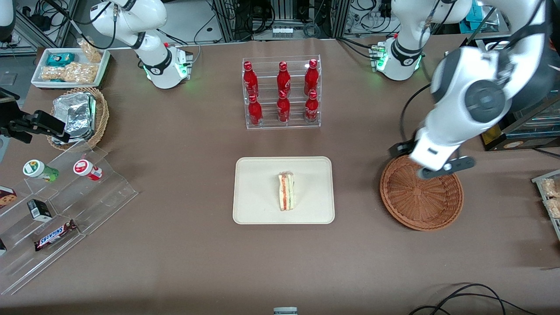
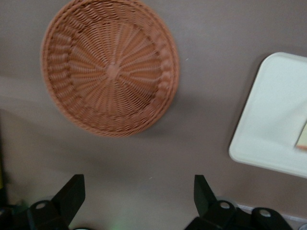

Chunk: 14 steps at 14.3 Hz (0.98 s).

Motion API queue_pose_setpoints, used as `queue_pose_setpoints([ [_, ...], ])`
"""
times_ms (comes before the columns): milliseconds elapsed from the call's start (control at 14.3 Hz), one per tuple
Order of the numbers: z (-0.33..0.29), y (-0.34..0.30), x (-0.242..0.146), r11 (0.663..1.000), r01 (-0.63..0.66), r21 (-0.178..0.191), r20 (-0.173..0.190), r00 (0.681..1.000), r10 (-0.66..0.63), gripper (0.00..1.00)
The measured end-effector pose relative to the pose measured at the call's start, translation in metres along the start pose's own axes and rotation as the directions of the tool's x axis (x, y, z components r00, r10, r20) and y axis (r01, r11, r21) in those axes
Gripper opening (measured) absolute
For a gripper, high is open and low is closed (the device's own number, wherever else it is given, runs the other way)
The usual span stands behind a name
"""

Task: Place sandwich from basket to tray

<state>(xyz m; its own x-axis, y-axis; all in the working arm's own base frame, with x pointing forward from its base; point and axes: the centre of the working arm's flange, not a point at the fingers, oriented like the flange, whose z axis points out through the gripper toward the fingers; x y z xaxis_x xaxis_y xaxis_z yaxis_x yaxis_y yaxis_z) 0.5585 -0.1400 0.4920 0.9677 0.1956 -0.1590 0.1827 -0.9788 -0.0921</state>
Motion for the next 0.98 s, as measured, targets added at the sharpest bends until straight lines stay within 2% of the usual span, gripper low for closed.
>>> queue_pose_setpoints([
  [140, -0.02, -0.03, -0.01, 0.999, -0.036, 0.002, 0.011, 0.999, 0.036, 1.0],
  [350, -0.046, -0.065, -0.018, 0.997, -0.079, 0.002, -0.012, 0.997, 0.079, 1.0],
  [630, -0.071, -0.096, -0.018, 0.987, -0.158, -0.011, -0.069, 0.985, 0.157, 1.0],
  [840, -0.085, -0.104, -0.014, 0.962, -0.272, -0.004, -0.116, 0.956, 0.269, 1.0],
  [980, -0.088, -0.103, -0.01, 0.959, -0.285, -0.003, -0.152, 0.948, 0.281, 1.0],
])
